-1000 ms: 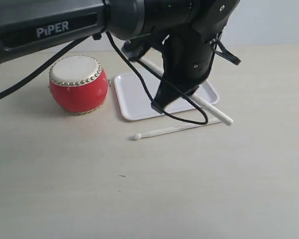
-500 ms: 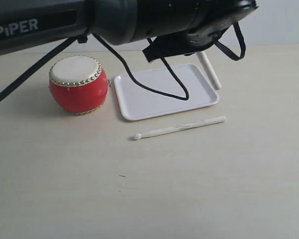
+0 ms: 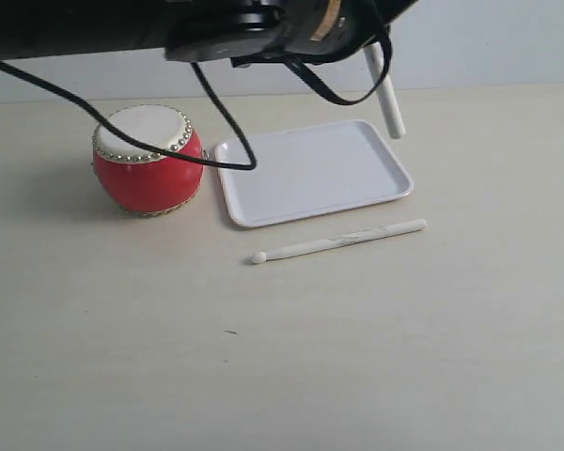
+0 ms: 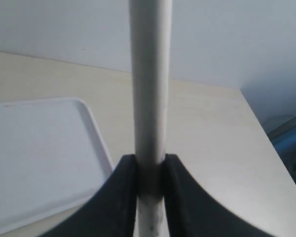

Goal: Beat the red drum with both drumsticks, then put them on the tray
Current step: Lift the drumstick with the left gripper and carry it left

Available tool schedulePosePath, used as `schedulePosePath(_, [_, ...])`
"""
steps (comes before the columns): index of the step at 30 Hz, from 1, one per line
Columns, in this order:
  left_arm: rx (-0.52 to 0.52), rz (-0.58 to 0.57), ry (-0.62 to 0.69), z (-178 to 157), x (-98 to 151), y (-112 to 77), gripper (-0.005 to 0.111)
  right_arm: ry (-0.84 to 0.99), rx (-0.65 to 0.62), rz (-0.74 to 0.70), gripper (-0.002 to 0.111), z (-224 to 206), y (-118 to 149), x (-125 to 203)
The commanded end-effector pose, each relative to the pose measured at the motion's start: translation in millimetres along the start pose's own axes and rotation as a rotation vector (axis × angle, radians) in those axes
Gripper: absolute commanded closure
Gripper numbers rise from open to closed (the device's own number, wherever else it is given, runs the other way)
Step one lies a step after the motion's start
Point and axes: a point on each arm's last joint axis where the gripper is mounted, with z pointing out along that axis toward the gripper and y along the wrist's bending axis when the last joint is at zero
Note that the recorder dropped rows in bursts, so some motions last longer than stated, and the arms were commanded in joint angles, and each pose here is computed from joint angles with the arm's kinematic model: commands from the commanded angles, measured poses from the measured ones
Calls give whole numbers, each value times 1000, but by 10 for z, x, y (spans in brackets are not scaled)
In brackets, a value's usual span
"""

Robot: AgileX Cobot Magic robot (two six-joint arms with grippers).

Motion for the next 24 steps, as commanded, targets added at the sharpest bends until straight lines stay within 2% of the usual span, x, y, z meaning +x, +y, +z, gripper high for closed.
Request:
schedulePosePath(1, [75, 26, -8, -278, -109, 165, 107, -4, 5, -5, 108, 5, -3, 9])
schedulePosePath(4, [190, 123, -1, -423, -92, 193, 107, -4, 5, -3, 108, 5, -3, 9])
schedulePosePath(6, [210, 139, 0, -512, -81, 229, 107, -4, 5, -3, 108, 5, -3, 9])
schedulePosePath(19, [229, 129, -2, -597, -91, 221, 107, -4, 5, -5, 108, 5, -3, 9])
schedulePosePath(21, [222, 95, 11, -596, -83, 228, 107, -4, 5, -5, 108, 5, -3, 9])
schedulePosePath(24, [224, 112, 38, -619, -73, 230, 107, -4, 5, -5, 108, 5, -3, 9])
